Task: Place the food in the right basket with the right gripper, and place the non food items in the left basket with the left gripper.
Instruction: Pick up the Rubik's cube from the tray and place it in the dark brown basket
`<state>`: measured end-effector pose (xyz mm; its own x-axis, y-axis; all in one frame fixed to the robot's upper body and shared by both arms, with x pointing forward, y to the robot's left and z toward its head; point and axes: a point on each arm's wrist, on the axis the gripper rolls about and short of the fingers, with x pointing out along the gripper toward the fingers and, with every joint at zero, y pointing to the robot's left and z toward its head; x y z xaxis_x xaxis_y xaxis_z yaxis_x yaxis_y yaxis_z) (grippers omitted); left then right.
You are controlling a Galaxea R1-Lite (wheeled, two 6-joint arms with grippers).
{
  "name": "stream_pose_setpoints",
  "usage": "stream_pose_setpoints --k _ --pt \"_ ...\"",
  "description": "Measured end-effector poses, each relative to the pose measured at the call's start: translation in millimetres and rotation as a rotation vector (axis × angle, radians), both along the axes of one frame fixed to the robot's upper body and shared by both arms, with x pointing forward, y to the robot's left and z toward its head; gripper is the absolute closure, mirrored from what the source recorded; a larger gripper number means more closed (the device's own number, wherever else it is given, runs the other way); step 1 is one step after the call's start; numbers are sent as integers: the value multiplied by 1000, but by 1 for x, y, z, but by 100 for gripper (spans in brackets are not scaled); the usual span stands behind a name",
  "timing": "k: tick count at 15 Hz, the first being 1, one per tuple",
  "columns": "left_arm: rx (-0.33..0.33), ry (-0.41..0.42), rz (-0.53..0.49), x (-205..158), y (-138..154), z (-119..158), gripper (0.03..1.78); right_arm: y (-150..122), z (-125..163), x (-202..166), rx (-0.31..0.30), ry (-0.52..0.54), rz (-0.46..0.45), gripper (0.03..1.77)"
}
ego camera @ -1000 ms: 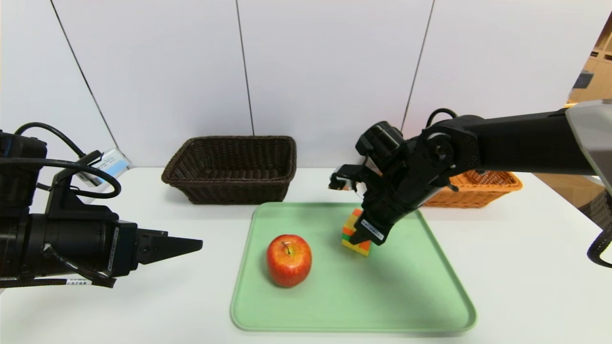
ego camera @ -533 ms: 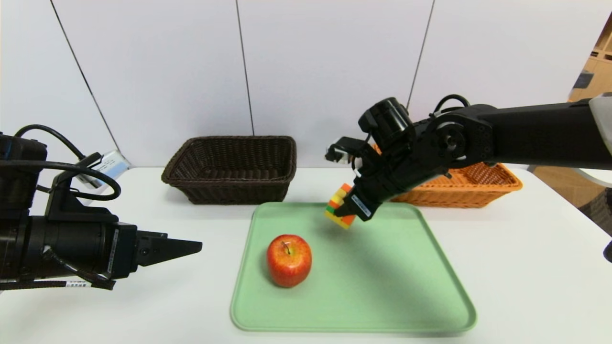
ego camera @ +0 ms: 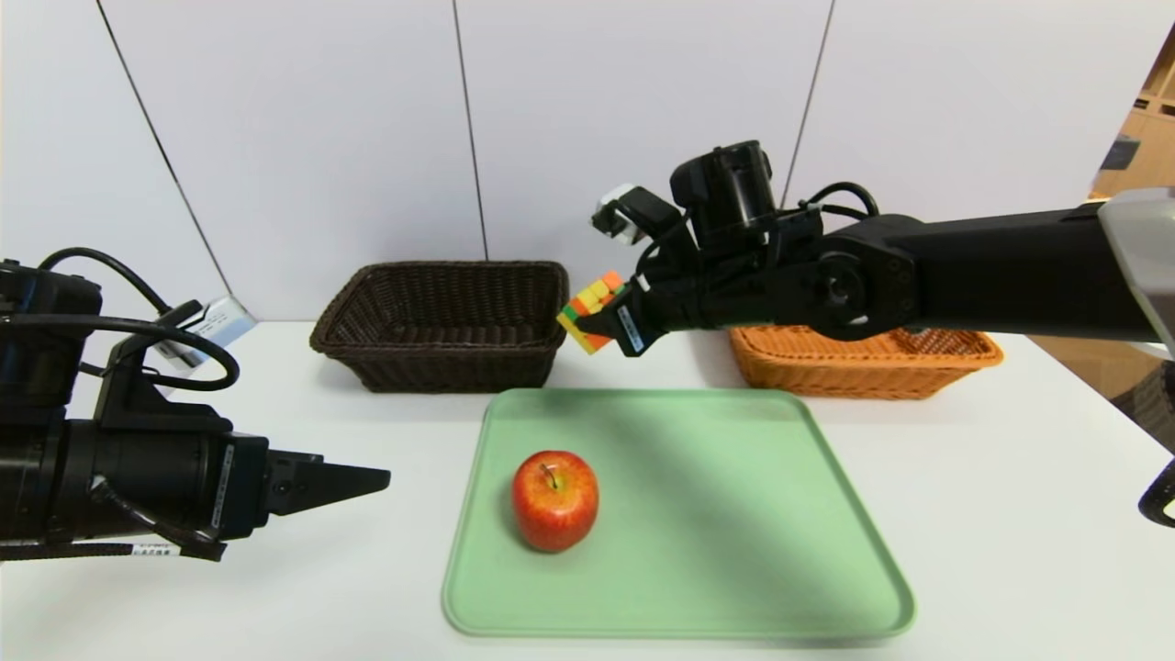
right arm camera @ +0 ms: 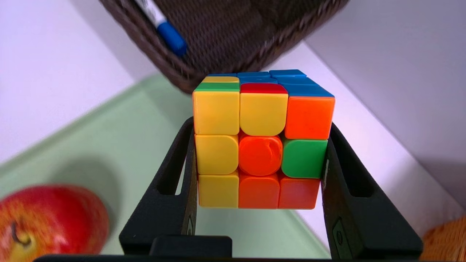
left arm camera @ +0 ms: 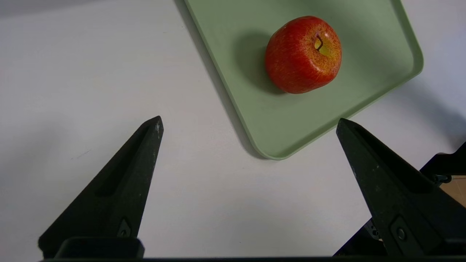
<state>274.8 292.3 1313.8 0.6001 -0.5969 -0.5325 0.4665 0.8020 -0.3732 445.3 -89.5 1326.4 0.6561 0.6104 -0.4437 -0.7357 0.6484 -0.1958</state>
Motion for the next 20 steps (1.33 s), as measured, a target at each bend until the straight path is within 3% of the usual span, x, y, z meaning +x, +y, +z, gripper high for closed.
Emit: stream_pose_setpoints --k 1,6,12,20 --pt "0 1 0 0 0 0 12 4 4 0 29 -28 3 89" --pt "6 22 7 -1 1 -6 12 14 12 -6 63 -69 27 89" --pt "8 35 7 -2 1 -10 12 47 15 2 155 -219 22 89" --pt "11 47 5 0 1 -13 12 80 -9 20 179 -255 52 89"
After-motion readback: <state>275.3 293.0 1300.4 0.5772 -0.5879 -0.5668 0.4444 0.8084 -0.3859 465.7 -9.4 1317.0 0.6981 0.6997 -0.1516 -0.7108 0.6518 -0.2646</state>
